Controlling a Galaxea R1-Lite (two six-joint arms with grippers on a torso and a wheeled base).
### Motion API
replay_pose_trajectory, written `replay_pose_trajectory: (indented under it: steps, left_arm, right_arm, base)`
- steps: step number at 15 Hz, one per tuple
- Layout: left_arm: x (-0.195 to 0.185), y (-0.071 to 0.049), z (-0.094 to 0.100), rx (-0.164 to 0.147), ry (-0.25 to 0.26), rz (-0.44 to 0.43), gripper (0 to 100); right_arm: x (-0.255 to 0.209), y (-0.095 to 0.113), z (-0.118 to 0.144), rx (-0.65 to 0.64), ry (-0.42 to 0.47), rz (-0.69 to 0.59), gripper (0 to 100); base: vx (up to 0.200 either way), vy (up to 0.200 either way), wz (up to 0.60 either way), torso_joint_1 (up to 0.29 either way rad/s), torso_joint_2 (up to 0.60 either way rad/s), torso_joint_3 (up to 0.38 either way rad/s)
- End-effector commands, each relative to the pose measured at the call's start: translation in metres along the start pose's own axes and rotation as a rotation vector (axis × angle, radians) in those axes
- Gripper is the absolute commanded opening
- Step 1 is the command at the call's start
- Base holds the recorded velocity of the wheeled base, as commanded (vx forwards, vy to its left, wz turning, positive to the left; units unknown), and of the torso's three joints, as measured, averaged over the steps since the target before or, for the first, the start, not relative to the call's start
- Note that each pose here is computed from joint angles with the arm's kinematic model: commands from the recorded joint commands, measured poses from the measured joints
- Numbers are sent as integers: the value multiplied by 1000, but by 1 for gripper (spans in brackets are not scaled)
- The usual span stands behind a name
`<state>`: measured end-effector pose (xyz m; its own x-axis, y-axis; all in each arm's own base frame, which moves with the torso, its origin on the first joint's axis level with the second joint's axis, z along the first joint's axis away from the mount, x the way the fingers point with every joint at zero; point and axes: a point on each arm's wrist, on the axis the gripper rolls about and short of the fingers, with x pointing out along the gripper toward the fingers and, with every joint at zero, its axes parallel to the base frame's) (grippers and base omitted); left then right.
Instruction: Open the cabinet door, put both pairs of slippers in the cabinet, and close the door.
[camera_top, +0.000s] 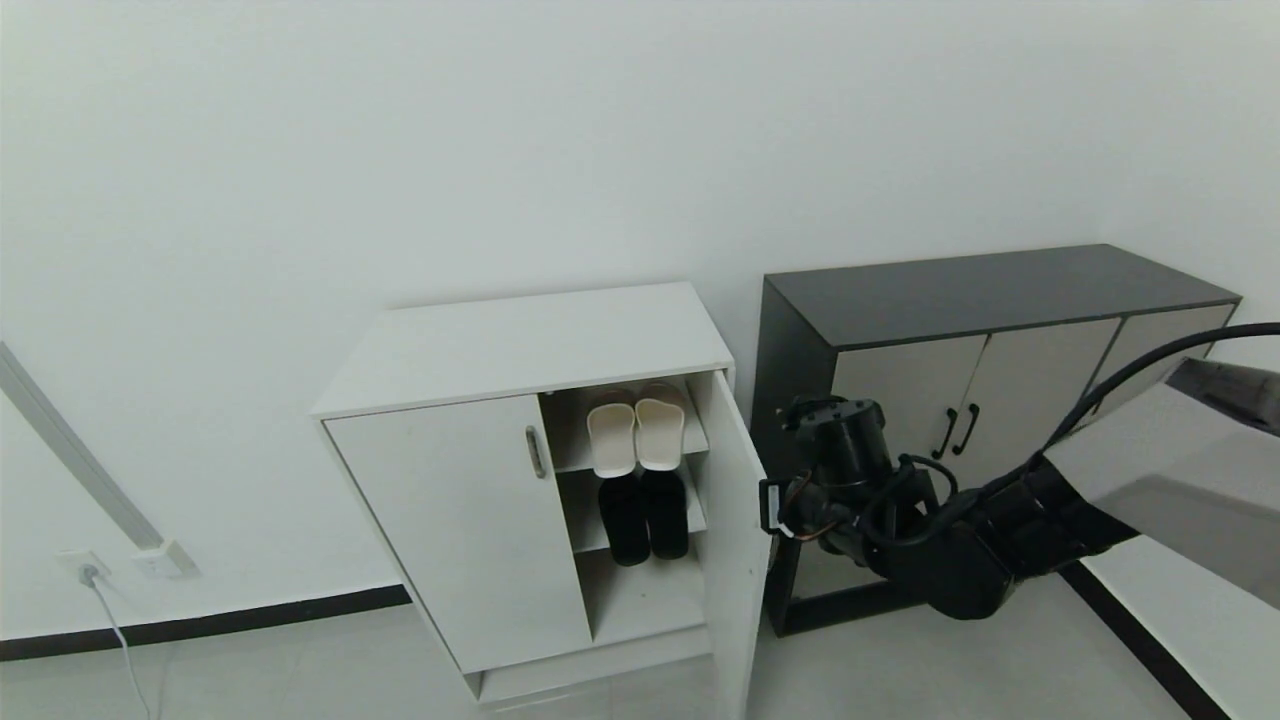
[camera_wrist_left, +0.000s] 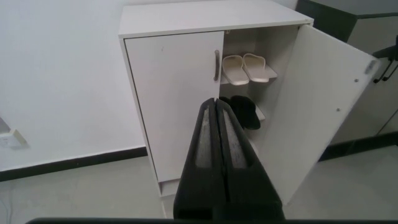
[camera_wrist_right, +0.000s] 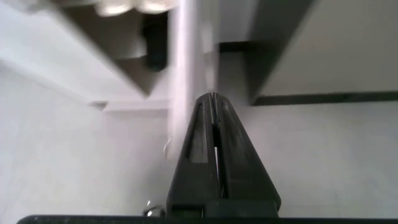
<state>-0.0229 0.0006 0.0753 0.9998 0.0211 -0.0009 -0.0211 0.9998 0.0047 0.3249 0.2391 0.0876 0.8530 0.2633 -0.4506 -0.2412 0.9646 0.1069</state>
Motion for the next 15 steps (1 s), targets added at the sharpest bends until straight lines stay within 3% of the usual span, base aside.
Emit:
replay_pose_trajectory:
  steps: [1,6,13,15]
  left_arm:
    - [0,0,0,0,1,0,0]
    - [0,0,0,0,1,0,0]
    - [0,0,0,-2,1,0,0]
    - [0,0,0,-2,1,0,0]
  right_arm:
    - [-14,19,-3,-17,-2,52,0]
    - [-41,30,-7,-47,-38,169,0]
    - [-43,27,-15,-109,-51,180,0]
    - [-44,27,-16,-112,-47,179,0]
  base:
    - [0,0,0,0,0,0]
    - [0,0,0,0,0,0]
    - [0,0,0,0,0,0]
    - [0,0,600,2,7,2]
